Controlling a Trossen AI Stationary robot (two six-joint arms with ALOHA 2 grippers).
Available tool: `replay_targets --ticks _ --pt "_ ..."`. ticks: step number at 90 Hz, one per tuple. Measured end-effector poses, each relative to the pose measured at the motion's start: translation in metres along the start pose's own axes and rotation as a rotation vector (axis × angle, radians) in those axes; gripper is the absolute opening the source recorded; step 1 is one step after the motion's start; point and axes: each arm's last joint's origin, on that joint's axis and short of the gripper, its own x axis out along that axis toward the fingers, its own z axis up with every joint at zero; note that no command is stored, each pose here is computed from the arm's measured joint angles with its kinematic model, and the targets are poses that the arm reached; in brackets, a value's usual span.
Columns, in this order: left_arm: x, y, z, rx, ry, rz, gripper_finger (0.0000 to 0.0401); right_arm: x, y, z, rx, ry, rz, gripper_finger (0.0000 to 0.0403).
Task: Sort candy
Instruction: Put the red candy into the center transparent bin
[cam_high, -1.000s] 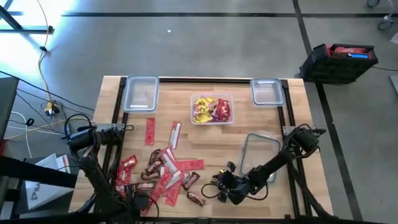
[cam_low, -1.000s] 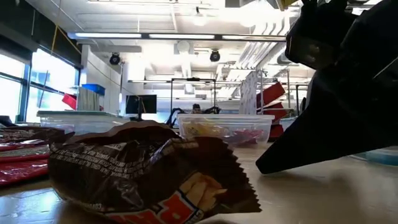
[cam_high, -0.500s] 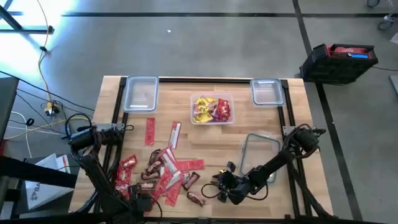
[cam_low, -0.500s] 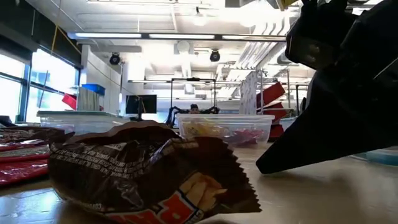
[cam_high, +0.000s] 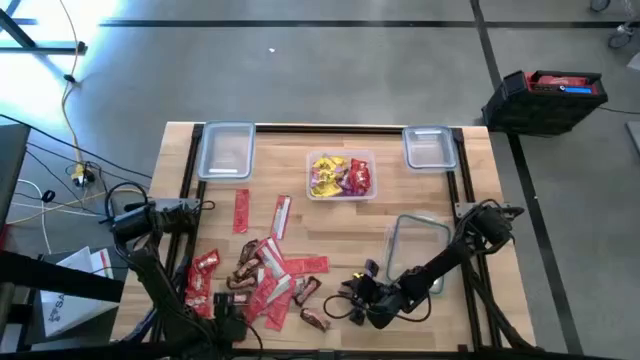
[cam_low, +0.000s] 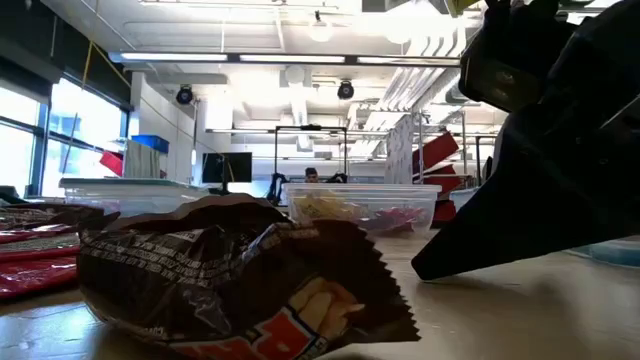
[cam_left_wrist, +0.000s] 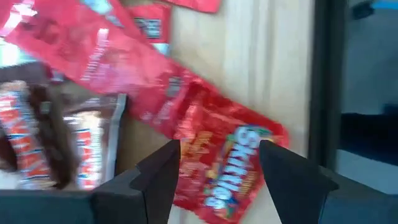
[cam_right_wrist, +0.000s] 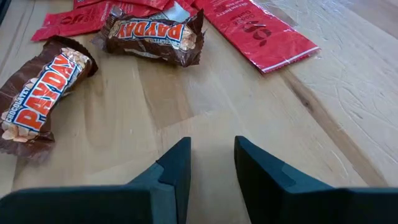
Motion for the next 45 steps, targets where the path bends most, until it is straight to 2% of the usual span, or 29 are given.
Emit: replay_targets --ticks 21,37,45 --pt "0.010 0.006 -0.006 0.014 -0.002 0.035 0.0203 0.000 0.000 0.000 0.000 0.000 0.000 0.0094" --pt "0.025 0.010 -0.013 0.002 0.003 -0.022 0.0203 0.000 0.000 0.000 -0.001 0.000 0.000 0.0094" --pt "0.029 0.012 -0.015 -0.014 0.004 -0.017 0.0203 0.000 0.000 0.000 -0.001 0.000 0.000 0.0094"
